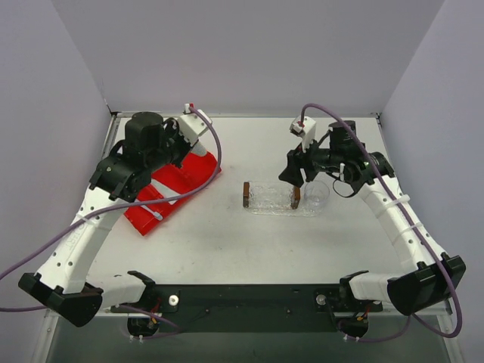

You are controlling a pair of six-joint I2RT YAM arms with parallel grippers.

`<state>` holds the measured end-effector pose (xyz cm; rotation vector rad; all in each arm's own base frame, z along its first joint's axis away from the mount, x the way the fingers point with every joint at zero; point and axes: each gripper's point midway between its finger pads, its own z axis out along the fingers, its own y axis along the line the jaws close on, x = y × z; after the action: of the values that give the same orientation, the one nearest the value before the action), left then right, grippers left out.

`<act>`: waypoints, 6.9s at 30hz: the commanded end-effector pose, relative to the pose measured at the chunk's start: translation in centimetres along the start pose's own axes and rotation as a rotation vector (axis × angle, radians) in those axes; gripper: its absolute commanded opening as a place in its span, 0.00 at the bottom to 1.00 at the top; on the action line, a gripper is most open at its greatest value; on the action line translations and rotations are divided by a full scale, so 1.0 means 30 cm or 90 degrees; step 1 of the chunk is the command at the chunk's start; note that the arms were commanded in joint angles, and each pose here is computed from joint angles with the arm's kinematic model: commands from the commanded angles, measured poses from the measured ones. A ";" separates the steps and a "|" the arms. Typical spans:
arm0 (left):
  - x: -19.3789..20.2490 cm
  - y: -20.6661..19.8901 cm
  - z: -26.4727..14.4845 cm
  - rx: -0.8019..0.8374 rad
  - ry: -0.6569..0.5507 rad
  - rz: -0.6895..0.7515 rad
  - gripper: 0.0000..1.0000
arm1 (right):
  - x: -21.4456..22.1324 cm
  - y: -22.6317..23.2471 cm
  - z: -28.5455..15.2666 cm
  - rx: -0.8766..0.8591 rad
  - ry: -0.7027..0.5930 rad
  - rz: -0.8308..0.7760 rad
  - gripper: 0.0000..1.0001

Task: Prepare toiletry sets of a toothbrush and toothpaste on the tray

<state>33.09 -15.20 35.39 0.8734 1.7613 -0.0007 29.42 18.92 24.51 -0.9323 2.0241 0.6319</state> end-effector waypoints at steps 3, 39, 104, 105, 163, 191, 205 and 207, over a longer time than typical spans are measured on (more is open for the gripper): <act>-0.141 -0.172 -0.086 0.217 -0.068 -0.057 0.00 | -0.204 0.196 -0.107 -0.188 -0.124 -0.080 0.53; -0.255 -0.455 0.247 0.407 0.031 0.026 0.00 | 0.202 -0.078 -0.229 0.172 -0.026 0.074 0.52; -0.116 -0.596 0.405 0.419 0.090 0.032 0.00 | 0.243 -0.093 -0.234 0.171 -0.032 0.101 0.52; -0.115 -0.600 0.405 0.420 0.091 0.032 0.00 | 0.243 -0.091 -0.234 0.170 -0.032 0.101 0.52; -0.070 -0.635 0.443 0.431 0.101 0.026 0.00 | 0.249 -0.092 -0.237 0.169 -0.034 0.110 0.52; -0.045 -0.655 0.463 0.439 0.110 0.022 0.00 | 0.252 -0.094 -0.237 0.168 -0.034 0.116 0.52; -0.021 -0.670 0.477 0.446 0.118 0.022 0.00 | 0.254 -0.095 -0.239 0.168 -0.035 0.116 0.52; -0.016 -0.673 0.480 0.446 0.120 0.022 0.00 | 0.255 -0.095 -0.239 0.168 -0.034 0.117 0.52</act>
<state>33.60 -34.82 21.63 1.4513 1.9914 -0.5168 25.42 9.00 21.40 -0.5747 2.1252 0.4448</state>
